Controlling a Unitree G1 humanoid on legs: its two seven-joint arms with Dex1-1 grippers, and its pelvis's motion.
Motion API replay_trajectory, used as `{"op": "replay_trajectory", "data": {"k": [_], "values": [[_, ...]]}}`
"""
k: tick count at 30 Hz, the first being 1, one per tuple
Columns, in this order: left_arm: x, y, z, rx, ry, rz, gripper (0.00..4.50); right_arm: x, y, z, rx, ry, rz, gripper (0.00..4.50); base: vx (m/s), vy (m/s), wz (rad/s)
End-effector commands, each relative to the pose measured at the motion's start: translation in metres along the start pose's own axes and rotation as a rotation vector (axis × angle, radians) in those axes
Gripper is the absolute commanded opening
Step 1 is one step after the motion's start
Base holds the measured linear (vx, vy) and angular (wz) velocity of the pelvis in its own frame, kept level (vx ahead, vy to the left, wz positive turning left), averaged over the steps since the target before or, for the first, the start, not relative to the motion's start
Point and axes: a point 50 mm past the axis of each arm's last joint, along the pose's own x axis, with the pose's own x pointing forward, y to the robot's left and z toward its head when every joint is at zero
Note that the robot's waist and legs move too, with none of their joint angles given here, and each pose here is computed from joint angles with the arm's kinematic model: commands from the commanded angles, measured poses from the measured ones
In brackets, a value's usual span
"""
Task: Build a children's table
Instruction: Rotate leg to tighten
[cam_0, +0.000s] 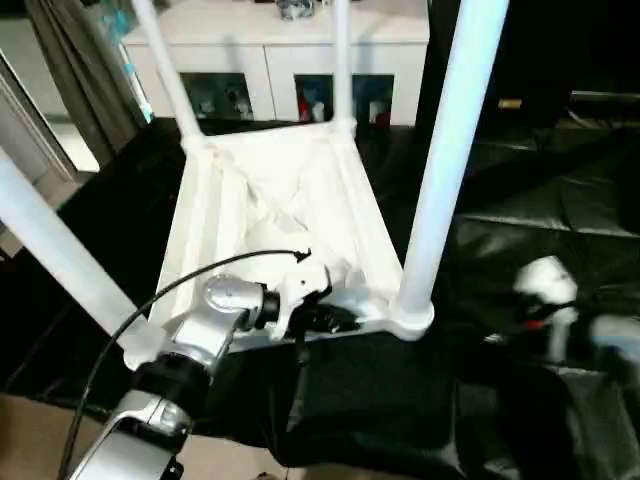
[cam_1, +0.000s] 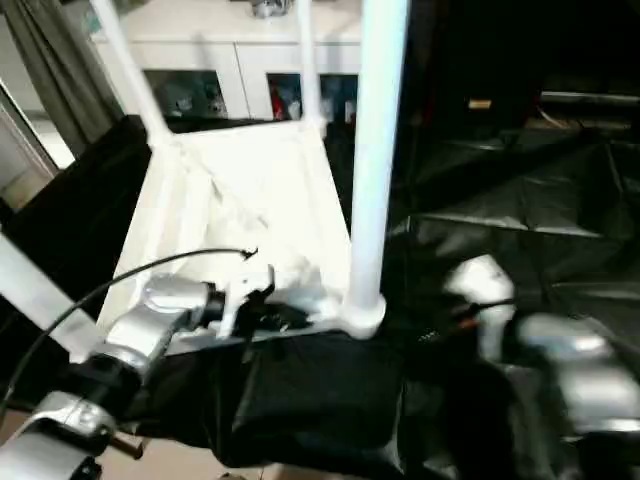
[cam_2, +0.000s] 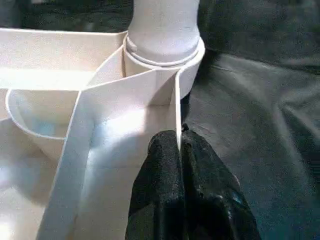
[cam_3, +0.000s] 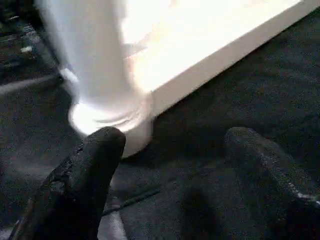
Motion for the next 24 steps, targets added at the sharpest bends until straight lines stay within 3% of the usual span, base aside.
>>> {"op": "replay_trajectory", "data": {"k": [1, 2, 5, 12, 24], "values": [[0.001, -0.004, 0.011, 0.054, -0.048, -0.056, 0.0, -0.004, -0.005, 0.003, 0.0, -0.015, -0.039, 3.67, 0.0, 0.0, 0.0], [0.002, -0.009, 0.013, 0.06, -0.07, -0.09, 0.0, -0.005, -0.017, 0.003, -0.001, -0.009, -0.154, 3.67, 0.0, 0.0, 0.0], [0.003, -0.013, 0.014, 0.072, -0.088, -0.112, 0.0, -0.001, -0.024, 0.002, 0.006, -0.015, -0.244, 3.67, 0.0, 0.0, 0.0], [0.005, -0.023, 0.014, 0.135, -0.091, -0.189, 0.0, 0.03, -0.01, 0.0, 0.047, -0.091, -0.297, 3.67, 0.0, 0.0, 0.0], [0.01, -0.036, 0.013, 0.233, -0.062, -0.268, 0.0, 0.053, -0.009, -0.007, 0.177, -0.193, -0.515, 3.67, 0.0, 0.0, 0.0]]}}
